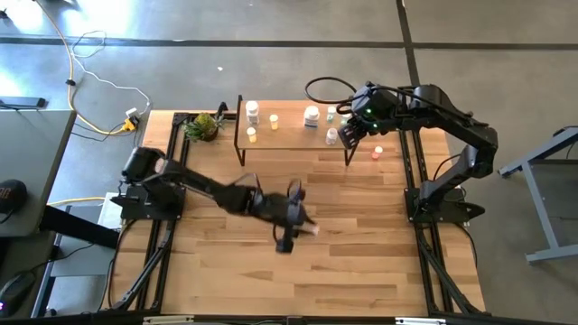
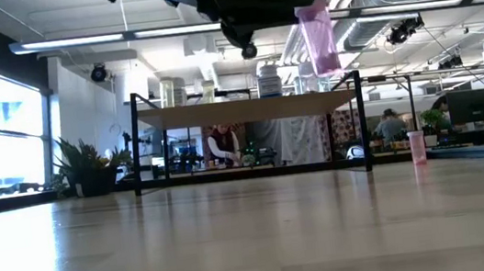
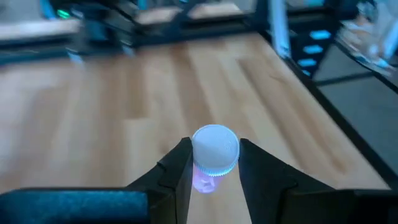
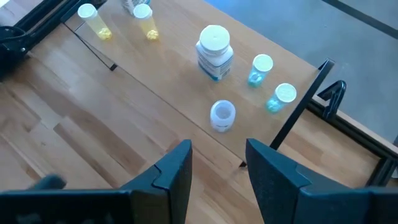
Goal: Pick and place medicine bottles onto shelf by color
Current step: Put the bottom pink pill bottle on the shelf
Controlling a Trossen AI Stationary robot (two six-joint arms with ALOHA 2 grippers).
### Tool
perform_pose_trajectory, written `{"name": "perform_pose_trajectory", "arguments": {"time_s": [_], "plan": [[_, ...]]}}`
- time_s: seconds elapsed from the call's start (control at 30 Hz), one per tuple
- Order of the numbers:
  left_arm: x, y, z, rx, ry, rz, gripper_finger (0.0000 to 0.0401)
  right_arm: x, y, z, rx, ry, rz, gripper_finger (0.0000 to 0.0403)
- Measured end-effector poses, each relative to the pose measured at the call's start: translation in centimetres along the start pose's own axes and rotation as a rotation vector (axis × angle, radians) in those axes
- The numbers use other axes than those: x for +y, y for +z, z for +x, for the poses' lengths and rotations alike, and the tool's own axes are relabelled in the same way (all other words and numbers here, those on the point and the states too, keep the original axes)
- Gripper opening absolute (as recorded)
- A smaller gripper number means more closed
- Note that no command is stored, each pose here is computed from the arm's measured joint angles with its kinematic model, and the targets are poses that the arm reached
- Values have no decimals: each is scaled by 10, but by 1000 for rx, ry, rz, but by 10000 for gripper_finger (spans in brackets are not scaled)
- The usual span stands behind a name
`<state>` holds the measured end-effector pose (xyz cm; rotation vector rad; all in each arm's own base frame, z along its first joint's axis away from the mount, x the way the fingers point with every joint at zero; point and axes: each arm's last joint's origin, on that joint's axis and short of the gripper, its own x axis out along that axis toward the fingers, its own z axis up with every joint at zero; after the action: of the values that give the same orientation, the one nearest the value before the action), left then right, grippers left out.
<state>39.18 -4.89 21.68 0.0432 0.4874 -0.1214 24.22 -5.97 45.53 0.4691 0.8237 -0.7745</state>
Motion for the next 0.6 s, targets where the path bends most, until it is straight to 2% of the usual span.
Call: {"name": "perform_pose_trajectory", "arguments": {"time_s": [0.3, 0.6], "plan": [[71, 27, -46, -87, 152, -30, 103, 2, 2, 0, -22, 15, -24, 142], [136, 41, -105, -164, 352, -76, 103, 4, 7, 0, -73, 36, -60, 142]]}}
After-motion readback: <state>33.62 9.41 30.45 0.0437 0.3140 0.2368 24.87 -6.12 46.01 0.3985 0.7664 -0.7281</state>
